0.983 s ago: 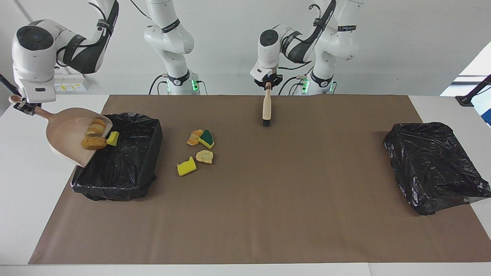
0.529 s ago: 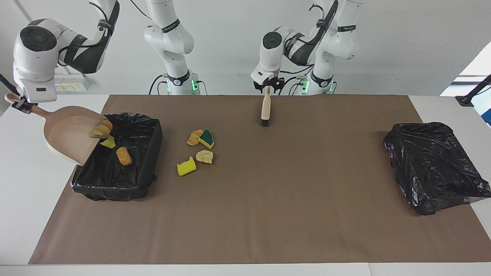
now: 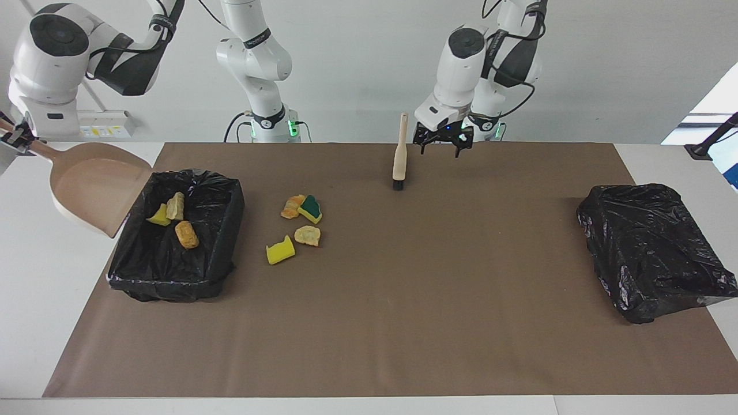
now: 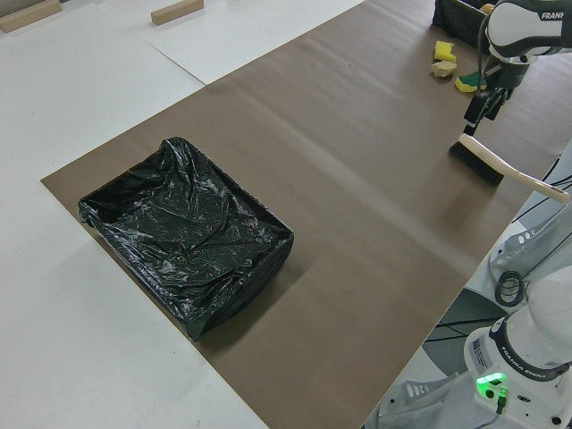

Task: Sweep and dump trash in bin

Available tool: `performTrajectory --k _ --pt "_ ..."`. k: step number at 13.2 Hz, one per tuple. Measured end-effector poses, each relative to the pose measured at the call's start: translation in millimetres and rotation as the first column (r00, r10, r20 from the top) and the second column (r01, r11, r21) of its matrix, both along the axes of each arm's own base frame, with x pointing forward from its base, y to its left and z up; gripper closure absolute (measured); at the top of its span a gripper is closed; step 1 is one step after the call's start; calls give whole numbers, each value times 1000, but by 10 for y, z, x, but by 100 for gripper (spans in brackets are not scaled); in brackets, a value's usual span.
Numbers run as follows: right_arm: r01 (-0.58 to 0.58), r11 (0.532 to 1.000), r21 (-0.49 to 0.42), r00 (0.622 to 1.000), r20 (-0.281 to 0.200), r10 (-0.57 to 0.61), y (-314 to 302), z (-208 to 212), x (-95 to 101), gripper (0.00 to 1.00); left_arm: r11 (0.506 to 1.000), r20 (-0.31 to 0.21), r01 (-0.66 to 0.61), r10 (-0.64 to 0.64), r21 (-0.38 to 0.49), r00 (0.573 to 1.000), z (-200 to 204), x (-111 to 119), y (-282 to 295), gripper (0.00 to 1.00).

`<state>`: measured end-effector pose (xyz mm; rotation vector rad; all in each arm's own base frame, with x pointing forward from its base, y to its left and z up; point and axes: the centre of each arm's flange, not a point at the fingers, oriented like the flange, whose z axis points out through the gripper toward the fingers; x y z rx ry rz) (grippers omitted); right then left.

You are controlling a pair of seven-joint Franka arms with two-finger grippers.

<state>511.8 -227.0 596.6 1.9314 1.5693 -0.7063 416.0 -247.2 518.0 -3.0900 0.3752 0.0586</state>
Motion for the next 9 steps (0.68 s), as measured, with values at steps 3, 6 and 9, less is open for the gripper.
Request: performTrajectory --k 3,6,9 --pt "170 978 120 977 110 -183 697 -22 100 67 999 76 38 -37 -8 996 485 399 515 0" --pt "344 898 273 887 220 -406 1561 -155 195 67 999 82 51 -50 -9 995 965 638 966 0" --pt "514 753 411 724 263 -638 2600 -332 183 67 1000 89 20 -18 -16 996 1450 739 1182 0"
